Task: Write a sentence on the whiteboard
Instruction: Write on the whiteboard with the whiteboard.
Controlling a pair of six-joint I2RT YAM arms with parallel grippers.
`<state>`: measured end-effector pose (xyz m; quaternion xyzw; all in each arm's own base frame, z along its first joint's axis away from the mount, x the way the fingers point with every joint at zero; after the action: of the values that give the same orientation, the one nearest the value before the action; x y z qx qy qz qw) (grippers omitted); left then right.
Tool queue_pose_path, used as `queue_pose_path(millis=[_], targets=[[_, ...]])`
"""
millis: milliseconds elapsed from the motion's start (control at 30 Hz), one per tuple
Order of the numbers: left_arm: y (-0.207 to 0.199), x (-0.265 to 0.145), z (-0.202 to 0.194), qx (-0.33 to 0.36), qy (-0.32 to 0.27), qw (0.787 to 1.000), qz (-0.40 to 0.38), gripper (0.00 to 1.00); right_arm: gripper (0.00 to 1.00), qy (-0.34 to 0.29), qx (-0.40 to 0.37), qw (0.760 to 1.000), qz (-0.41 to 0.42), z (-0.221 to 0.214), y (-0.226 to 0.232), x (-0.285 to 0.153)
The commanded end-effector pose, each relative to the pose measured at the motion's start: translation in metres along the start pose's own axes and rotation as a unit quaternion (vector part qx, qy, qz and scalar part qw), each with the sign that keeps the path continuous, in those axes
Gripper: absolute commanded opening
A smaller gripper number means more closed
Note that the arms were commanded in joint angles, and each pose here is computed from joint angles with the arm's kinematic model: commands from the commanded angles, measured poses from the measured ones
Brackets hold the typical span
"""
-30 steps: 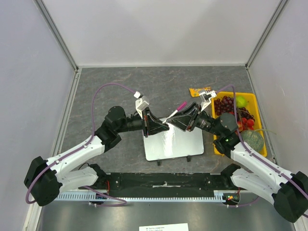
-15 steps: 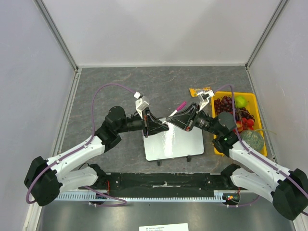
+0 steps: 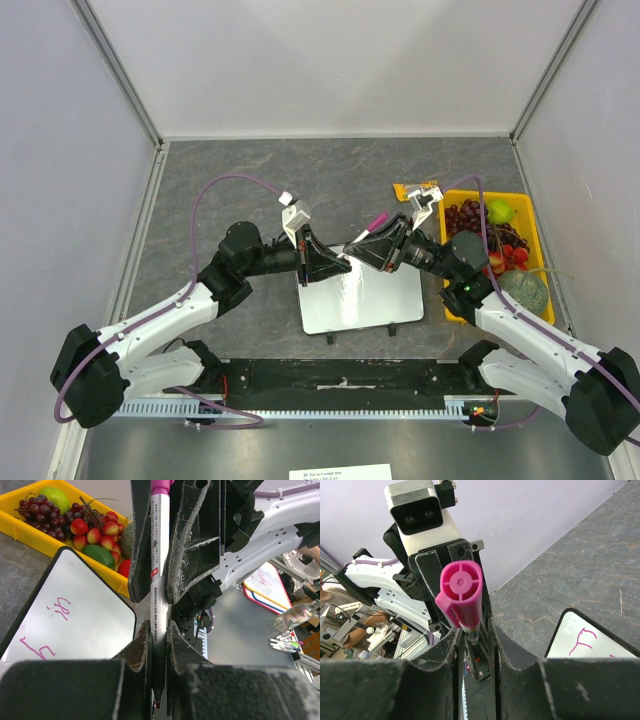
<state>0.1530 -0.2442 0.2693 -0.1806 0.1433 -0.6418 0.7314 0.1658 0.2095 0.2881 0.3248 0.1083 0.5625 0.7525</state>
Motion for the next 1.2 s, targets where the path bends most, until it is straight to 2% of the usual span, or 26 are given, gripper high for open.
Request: queue_pose_path(millis=[0,133,300,433,467,500,633,667,767,867,933,1067,1167], targets=[[-0.006,0.0,0.004,0.01,-0.011,1.0,-0.023,0.02,0.3,-0.012,-0.024,0.999,0.022,0.012,0.011,0.004],[-0.007,-0.002,0.002,0.008,0.0,1.0,-0.025,0.02,0.3,-0.002,-0.033,0.999,0.023,0.013,0.013,0.003],[-0.007,-0.003,-0.001,0.011,0.01,1.0,-0.023,0.02,0.23,0.01,-0.034,0.999,0.034,0.011,0.016,0.001],[-0.007,-0.004,-0.002,0.01,0.012,1.0,-0.023,0.02,0.15,0.015,-0.034,0.999,0.037,0.01,0.017,0.0],[-0.007,-0.004,-0.002,0.011,0.012,1.0,-0.023,0.02,0.11,0.016,-0.033,0.999,0.037,0.009,0.017,0.001],[-0.007,-0.004,-0.003,0.01,0.013,1.0,-0.022,0.02,0.0,0.017,-0.034,0.999,0.038,0.009,0.017,0.0],[-0.007,-0.004,-0.003,0.009,0.019,1.0,-0.021,0.02,0.0,0.02,-0.04,0.998,0.033,0.009,0.016,-0.001],[-0.006,-0.005,-0.003,0.01,0.019,1.0,-0.016,0.05,0.0,0.022,-0.045,0.998,0.03,0.008,0.016,-0.002],[-0.002,-0.007,-0.004,0.004,0.015,1.0,0.017,0.46,0.0,0.024,-0.061,0.998,-0.006,0.007,0.011,-0.006],[0.002,-0.014,-0.003,0.002,0.01,0.998,0.069,0.62,0.0,0.021,-0.084,0.994,-0.061,0.007,0.003,-0.014],[0.008,-0.022,-0.003,-0.001,0.004,0.992,0.124,0.7,0.0,0.025,-0.093,0.99,-0.104,0.005,-0.003,-0.021],[0.022,-0.044,-0.003,-0.024,-0.001,0.972,0.232,0.75,0.0,0.01,-0.111,0.979,-0.17,0.005,-0.012,-0.033],[0.032,-0.067,-0.008,-0.059,-0.013,0.943,0.327,0.78,0.0,-0.001,-0.118,0.972,-0.203,0.003,-0.018,-0.041]])
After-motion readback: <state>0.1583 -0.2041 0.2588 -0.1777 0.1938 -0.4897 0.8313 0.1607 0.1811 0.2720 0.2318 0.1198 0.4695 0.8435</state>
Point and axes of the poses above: each gripper's point midway between its finger pads, its own x axis out along the fingers, its own y axis along the line the jaws close on, z = x × y, the point moved 8 cm from there along -x, back along the fingers, and after that the axes turned 1 degree about -x, right-handed, at the moved point
